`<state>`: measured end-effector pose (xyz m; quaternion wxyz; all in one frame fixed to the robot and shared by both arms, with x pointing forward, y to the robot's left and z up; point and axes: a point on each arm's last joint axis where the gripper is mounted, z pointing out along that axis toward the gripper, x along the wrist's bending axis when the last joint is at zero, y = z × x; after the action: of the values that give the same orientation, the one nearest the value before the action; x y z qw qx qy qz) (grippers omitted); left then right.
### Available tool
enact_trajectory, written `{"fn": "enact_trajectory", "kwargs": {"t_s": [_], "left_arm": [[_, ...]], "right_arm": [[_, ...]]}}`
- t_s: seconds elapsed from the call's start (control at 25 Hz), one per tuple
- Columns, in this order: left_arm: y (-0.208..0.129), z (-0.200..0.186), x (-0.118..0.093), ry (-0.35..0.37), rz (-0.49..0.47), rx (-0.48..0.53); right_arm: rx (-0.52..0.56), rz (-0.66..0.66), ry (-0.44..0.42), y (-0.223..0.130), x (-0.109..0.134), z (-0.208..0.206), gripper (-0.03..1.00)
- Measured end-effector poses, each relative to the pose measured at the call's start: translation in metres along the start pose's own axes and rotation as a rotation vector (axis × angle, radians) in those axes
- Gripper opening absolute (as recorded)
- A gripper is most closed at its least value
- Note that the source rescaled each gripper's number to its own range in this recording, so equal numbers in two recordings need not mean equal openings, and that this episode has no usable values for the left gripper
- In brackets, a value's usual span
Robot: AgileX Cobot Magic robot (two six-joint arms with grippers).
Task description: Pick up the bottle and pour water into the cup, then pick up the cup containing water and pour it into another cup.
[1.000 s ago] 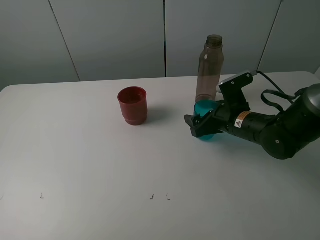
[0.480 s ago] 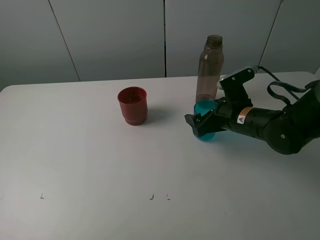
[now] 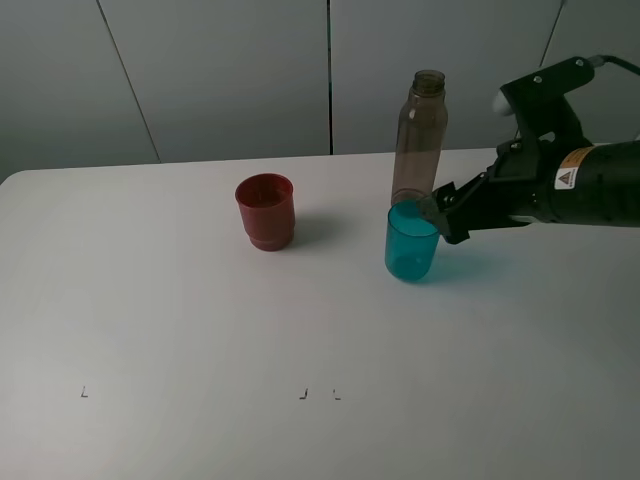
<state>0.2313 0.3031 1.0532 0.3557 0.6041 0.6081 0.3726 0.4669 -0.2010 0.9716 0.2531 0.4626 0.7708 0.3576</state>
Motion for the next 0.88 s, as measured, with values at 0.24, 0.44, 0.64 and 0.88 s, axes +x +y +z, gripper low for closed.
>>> {"fn": "enact_trajectory", "kwargs": {"t_s": [0.24, 0.44, 0.64, 0.88], "left_arm": [[0.000, 0.000, 0.000, 0.000, 0.000, 0.000], [0.000, 0.000, 0.000, 0.000, 0.000, 0.000], [0.000, 0.000, 0.000, 0.000, 0.000, 0.000], [0.000, 0.000, 0.000, 0.000, 0.000, 0.000]], "right_arm": [[-0.002, 0.054, -0.040, 0.018, -0.004, -0.068, 1.00], [0.043, 0.065, -0.083, 0.018, -0.008, -0.121, 1.00], [0.084, 0.062, -0.140, -0.002, -0.011, -0.166, 1.00], [0.118, 0.096, -0.173, -0.032, -0.011, -0.210, 1.00]]}}
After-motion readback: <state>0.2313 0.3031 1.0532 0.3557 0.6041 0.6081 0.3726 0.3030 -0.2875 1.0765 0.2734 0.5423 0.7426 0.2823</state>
